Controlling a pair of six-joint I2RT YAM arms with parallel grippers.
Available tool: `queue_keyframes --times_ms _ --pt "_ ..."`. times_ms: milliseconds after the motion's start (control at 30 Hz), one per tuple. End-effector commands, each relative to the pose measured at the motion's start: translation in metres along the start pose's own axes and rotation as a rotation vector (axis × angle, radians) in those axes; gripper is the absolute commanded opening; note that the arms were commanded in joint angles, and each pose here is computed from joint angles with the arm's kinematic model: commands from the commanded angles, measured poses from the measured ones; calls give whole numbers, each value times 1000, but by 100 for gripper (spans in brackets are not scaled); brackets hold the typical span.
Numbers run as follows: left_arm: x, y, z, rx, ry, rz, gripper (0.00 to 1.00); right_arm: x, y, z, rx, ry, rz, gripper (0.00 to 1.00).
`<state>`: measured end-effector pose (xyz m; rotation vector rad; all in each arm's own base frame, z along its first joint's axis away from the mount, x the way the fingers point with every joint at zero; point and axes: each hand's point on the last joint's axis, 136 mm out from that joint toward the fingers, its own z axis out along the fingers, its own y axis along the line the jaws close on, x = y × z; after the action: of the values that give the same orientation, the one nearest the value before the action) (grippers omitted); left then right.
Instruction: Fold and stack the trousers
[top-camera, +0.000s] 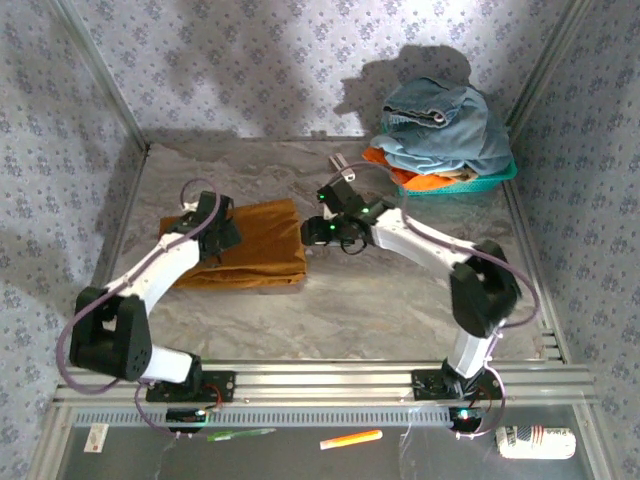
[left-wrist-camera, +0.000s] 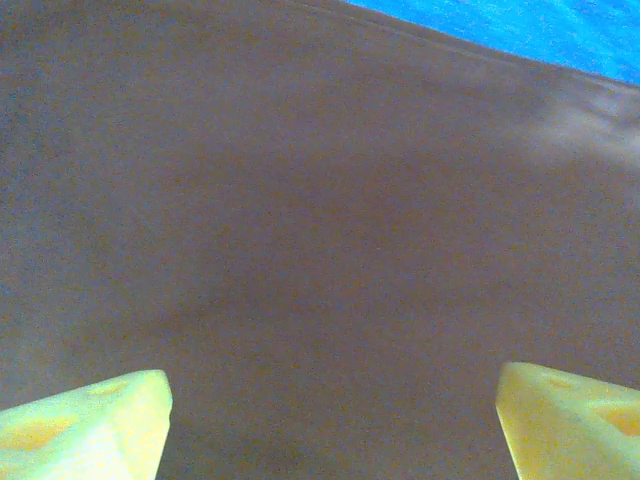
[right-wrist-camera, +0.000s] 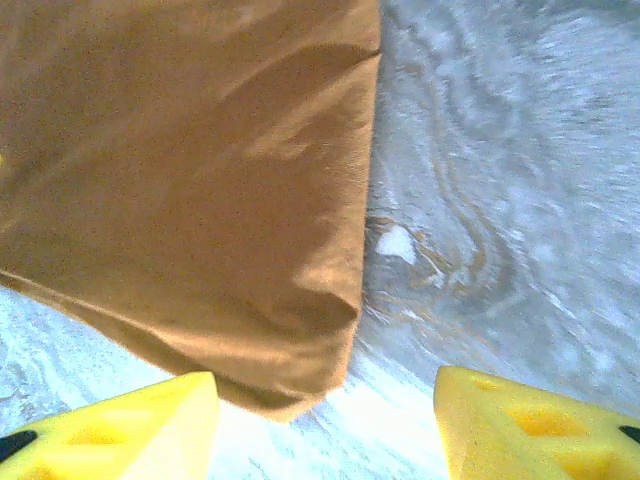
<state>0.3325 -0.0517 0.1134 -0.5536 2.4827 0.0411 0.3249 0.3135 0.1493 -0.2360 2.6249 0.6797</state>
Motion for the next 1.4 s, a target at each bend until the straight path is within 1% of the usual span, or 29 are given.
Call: queue_keyframes --times_ms 0,33,67,167,233,367,433,500,567,667,767,833,900,1000,1100,1167,1233,1300,1367 --pt "31 -3 -11 -40 48 64 86 26 -34 -11 69 41 15 61" --pt "39 -4 -8 -41 62 60 86 29 -38 -13 71 38 21 61" --pt "49 -3 -3 -50 78 53 85 40 -48 -12 86 56 30 61" --pt "67 5 16 -72 99 7 80 48 -60 -16 95 62 47 61" --pt "76 8 28 -81 114 -4 75 49 -66 -19 101 60 56 60" --pt "102 15 50 -91 193 -31 61 48 -73 -25 101 50 76 60" --pt "114 19 55 -100 219 -50 50 48 -75 -26 101 46 83 60" --pt "120 26 58 -118 228 -62 45 47 -75 -29 99 41 87 60" --pt "120 34 62 -132 235 -77 44 47 -75 -31 96 39 89 59" --pt "108 32 70 -65 253 -123 42 44 -75 -36 92 25 92 59" --pt "74 32 74 -71 243 -162 43 39 -76 -44 84 5 104 59" --pt "48 20 77 -13 255 -181 44 36 -77 -52 76 -16 109 59" --pt "23 17 83 7 260 -202 45 33 -80 -60 72 -36 121 59" --pt "-6 17 99 57 282 -265 46 30 -84 -72 59 -63 141 60" --pt "-24 19 119 106 311 -336 47 28 -93 -85 53 -90 168 59" --pt "-37 20 132 126 315 -362 49 27 -97 -94 49 -106 184 59" --pt "-51 20 145 128 335 -374 50 25 -100 -101 39 -122 195 60" --pt "-68 11 154 187 351 -375 51 24 -103 -109 33 -138 205 60" --pt "-87 12 157 154 338 -330 54 23 -104 -115 26 -146 212 60"
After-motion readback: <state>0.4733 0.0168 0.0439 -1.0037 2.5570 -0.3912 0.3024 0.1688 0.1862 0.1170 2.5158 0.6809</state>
